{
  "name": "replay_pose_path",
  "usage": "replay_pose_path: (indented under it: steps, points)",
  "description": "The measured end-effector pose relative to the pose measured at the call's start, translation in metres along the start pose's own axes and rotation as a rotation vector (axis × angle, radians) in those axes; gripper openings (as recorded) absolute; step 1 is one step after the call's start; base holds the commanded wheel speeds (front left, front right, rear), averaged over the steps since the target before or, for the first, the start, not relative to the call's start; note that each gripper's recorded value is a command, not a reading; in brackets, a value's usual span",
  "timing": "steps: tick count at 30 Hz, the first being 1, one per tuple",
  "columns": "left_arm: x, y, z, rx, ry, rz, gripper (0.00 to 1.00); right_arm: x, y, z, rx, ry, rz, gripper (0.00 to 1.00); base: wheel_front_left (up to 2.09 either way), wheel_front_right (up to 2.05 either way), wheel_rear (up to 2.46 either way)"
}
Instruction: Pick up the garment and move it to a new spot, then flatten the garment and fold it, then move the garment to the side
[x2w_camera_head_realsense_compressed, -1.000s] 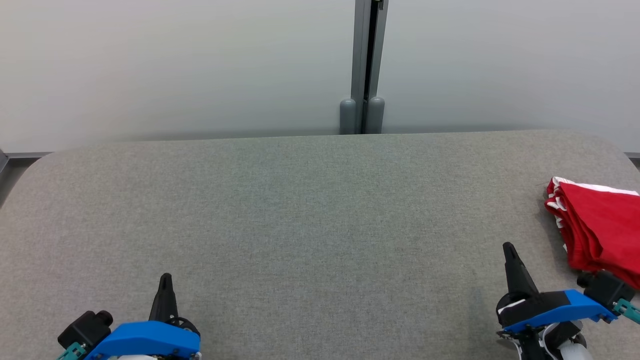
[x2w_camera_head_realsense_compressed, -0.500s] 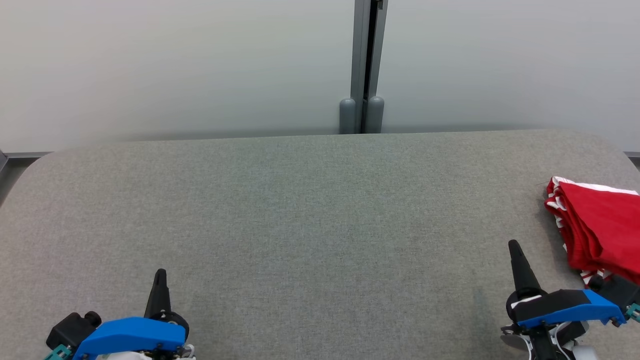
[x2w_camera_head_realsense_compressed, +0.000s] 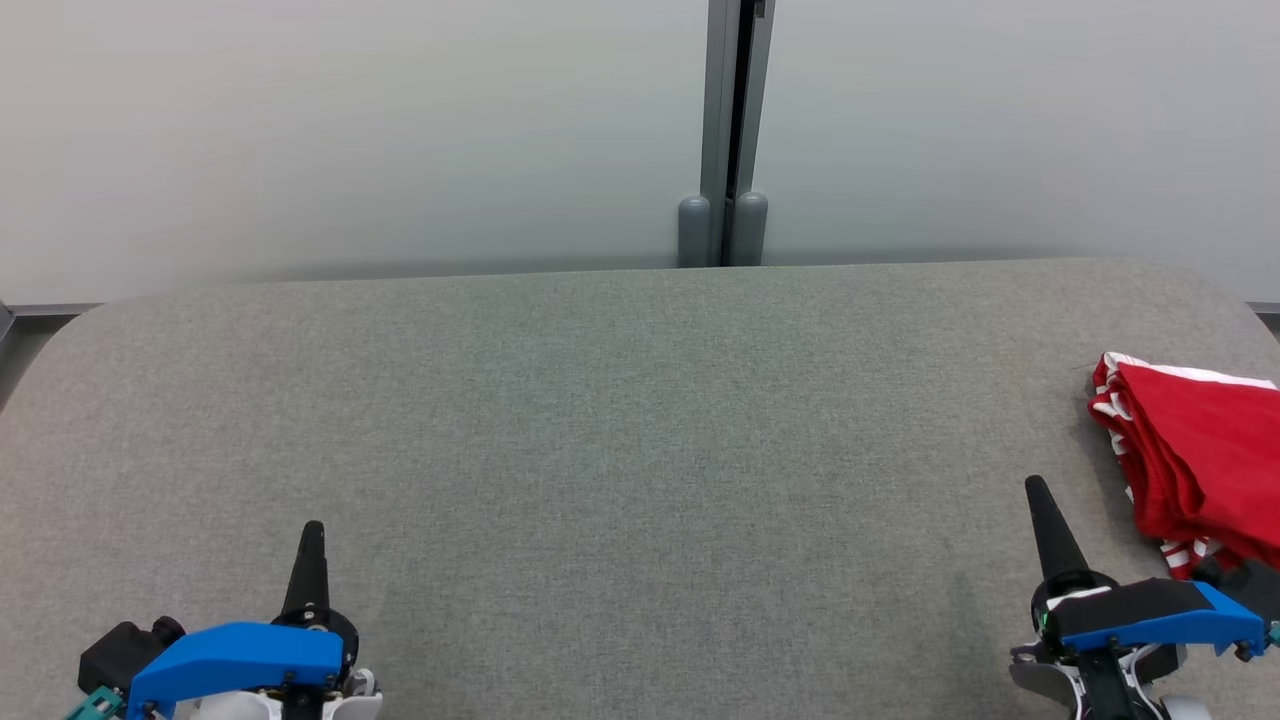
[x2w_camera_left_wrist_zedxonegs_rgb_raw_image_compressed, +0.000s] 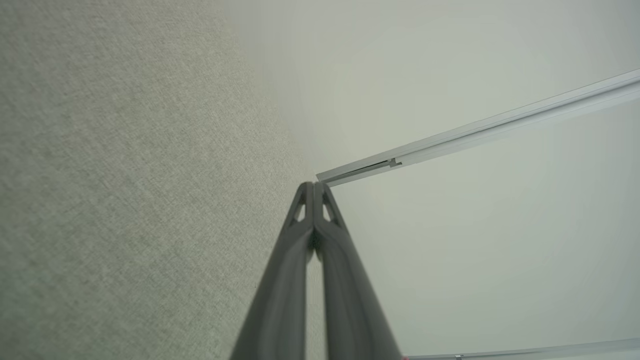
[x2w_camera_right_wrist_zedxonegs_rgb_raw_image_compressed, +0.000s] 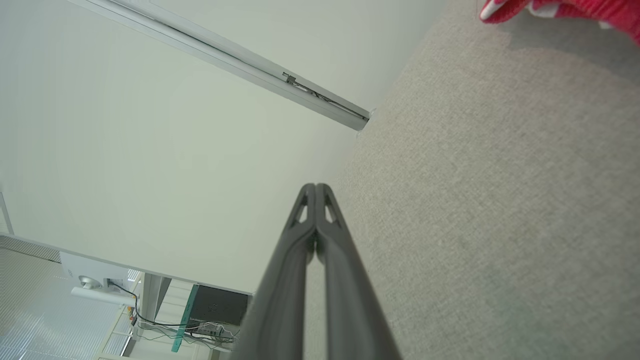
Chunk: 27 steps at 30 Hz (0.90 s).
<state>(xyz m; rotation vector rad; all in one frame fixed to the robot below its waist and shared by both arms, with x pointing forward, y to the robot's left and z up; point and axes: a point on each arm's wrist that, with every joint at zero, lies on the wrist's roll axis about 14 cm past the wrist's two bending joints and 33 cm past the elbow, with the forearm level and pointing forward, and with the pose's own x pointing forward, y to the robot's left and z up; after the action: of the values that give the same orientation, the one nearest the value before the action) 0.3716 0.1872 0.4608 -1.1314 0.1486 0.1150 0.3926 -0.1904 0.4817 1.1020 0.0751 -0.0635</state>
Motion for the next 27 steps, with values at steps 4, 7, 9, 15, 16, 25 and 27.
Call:
replay_pose_path:
  steps: [4,7,9,15,16,25,27]
  points:
    - [0.001,-0.003,0.002,-0.039,-0.003,-0.012,0.00,-0.001,0.001,0.001,0.041,-0.001,0.003,0.00,0.00,0.00,0.00]
    - [0.001,-0.004,0.005,-0.066,-0.006,-0.016,0.00,-0.001,0.001,0.002,0.070,-0.001,0.007,0.00,0.00,0.00,0.00]
    - [0.001,-0.004,0.006,-0.085,-0.008,-0.020,0.00,-0.001,0.003,0.003,0.090,-0.003,0.011,0.00,0.00,0.00,0.00]
    - [0.003,-0.010,0.009,-0.135,-0.009,-0.041,0.00,-0.001,0.005,0.005,0.145,-0.006,0.020,0.00,0.00,0.00,0.00]
    - [0.004,-0.011,0.009,-0.143,-0.008,-0.044,0.00,-0.001,0.005,0.006,0.153,-0.007,0.021,0.00,0.00,0.00,0.00]
    - [0.005,-0.016,0.013,-0.214,-0.009,-0.069,0.00,-0.001,0.009,0.009,0.229,-0.007,0.038,0.00,0.00,0.00,0.00]
    - [0.005,-0.017,0.015,-0.229,-0.013,-0.075,0.00,-0.001,0.010,0.010,0.245,-0.006,0.041,0.00,0.00,0.00,0.00]
